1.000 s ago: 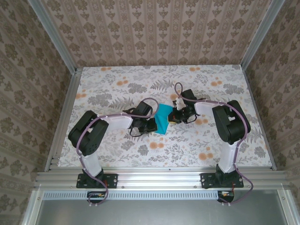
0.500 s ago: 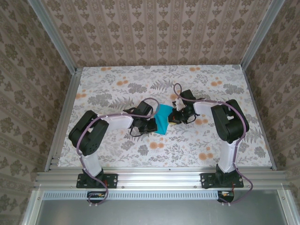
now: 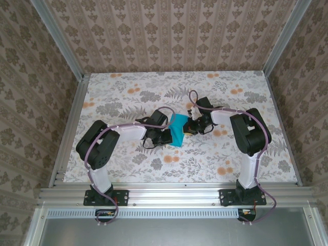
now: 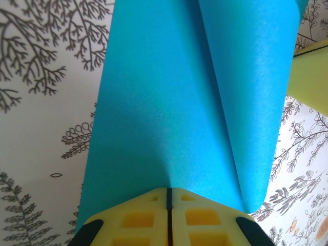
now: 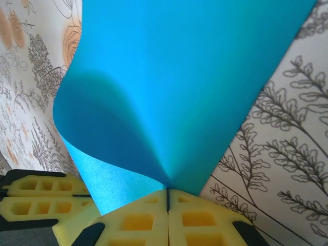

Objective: Fold a paper plane with a square sheet of paper (pick it up from the middle)

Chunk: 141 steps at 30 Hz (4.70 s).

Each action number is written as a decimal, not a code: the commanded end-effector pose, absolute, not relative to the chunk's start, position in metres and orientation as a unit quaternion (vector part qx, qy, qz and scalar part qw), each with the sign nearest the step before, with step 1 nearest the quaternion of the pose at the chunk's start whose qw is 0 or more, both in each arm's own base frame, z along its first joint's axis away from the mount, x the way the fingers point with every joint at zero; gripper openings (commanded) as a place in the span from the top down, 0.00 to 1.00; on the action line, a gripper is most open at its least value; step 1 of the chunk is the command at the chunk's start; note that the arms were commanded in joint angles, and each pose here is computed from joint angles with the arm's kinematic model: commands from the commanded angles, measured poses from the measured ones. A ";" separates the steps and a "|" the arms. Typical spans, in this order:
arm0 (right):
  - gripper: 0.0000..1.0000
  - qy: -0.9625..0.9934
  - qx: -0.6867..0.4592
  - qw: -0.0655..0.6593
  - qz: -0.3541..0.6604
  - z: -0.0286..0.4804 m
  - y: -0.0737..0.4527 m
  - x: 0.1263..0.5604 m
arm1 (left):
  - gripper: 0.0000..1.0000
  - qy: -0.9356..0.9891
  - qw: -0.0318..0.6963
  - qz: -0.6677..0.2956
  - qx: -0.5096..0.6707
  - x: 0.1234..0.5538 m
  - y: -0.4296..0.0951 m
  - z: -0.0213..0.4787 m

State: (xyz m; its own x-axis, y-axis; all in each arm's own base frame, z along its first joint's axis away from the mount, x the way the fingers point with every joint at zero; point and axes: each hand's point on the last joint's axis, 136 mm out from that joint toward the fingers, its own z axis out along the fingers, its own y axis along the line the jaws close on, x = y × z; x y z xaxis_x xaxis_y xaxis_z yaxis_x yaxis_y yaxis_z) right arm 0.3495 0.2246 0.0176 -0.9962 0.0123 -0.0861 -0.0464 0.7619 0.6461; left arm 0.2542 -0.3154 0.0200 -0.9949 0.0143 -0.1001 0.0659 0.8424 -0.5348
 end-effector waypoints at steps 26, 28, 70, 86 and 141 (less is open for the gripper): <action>0.93 0.956 -0.012 0.016 0.292 -0.004 0.212 0.342 | 0.86 0.915 0.092 -0.390 0.043 0.283 -0.366 0.059; 0.93 0.956 -0.012 0.016 0.291 -0.004 0.213 0.342 | 0.86 0.917 0.088 -0.386 0.041 0.282 -0.365 0.055; 0.93 0.957 -0.008 0.020 0.288 -0.001 0.211 0.345 | 0.88 0.931 0.061 -0.359 0.036 0.277 -0.360 0.025; 0.93 0.954 -0.018 0.036 0.296 0.015 0.214 0.346 | 0.89 0.940 0.047 -0.336 0.029 0.272 -0.354 0.014; 0.88 0.970 -0.008 0.000 0.241 -0.017 0.215 0.317 | 0.87 0.925 0.108 -0.364 0.001 0.305 -0.354 0.050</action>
State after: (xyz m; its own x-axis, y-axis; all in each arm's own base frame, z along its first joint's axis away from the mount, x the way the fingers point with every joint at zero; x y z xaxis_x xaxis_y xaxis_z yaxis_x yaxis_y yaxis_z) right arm 0.3363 0.2291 0.0121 -0.9955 -0.0058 -0.0947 -0.0556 0.8444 0.5329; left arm 0.2998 -0.3566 0.0506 -0.9787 -0.0532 -0.1982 0.0984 0.7258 -0.6808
